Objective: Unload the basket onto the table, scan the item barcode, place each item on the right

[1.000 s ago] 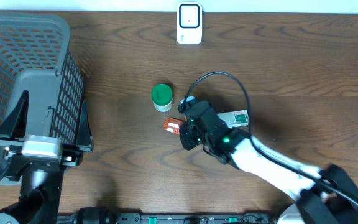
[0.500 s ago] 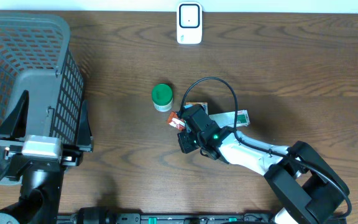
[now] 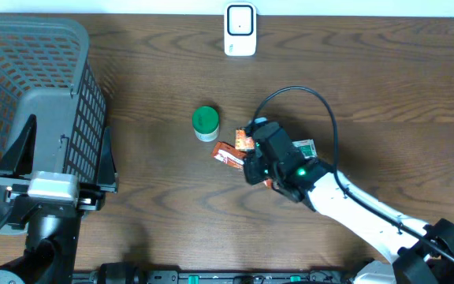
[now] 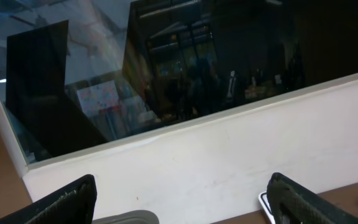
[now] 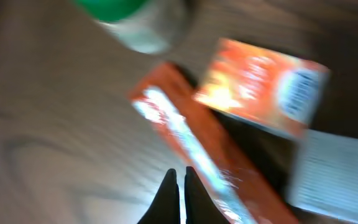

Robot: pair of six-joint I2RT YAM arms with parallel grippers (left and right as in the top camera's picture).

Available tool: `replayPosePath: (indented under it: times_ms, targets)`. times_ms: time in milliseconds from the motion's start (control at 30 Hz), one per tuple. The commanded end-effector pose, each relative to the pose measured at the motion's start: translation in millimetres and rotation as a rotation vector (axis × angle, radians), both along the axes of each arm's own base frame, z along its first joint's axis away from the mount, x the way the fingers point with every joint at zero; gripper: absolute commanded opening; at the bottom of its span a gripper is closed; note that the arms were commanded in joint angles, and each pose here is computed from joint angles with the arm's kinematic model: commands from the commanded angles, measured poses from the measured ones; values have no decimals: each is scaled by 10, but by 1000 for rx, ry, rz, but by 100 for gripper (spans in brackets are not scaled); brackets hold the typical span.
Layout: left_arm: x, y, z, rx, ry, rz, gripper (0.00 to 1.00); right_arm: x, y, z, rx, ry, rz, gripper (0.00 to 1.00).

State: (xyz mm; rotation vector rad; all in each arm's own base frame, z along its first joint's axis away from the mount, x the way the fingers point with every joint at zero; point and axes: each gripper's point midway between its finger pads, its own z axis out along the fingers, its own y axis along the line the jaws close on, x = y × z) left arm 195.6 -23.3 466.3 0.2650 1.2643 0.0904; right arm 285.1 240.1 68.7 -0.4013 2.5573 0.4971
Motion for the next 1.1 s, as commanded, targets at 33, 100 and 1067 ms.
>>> replayPosePath:
  times_ms: [33, 100, 1067]
  targets:
    - [-26, -13, 21, -1, -10, -9, 87, 38, -281, -285, -98, 68, -62, 1]
    - [-26, -13, 21, -1, -10, -9, 87, 11, -310, -413, -121, 101, -64, 1]
    - [-26, -13, 20, -1, -9, -8, 87, -370, -40, 42, 86, 189, 73, 1]
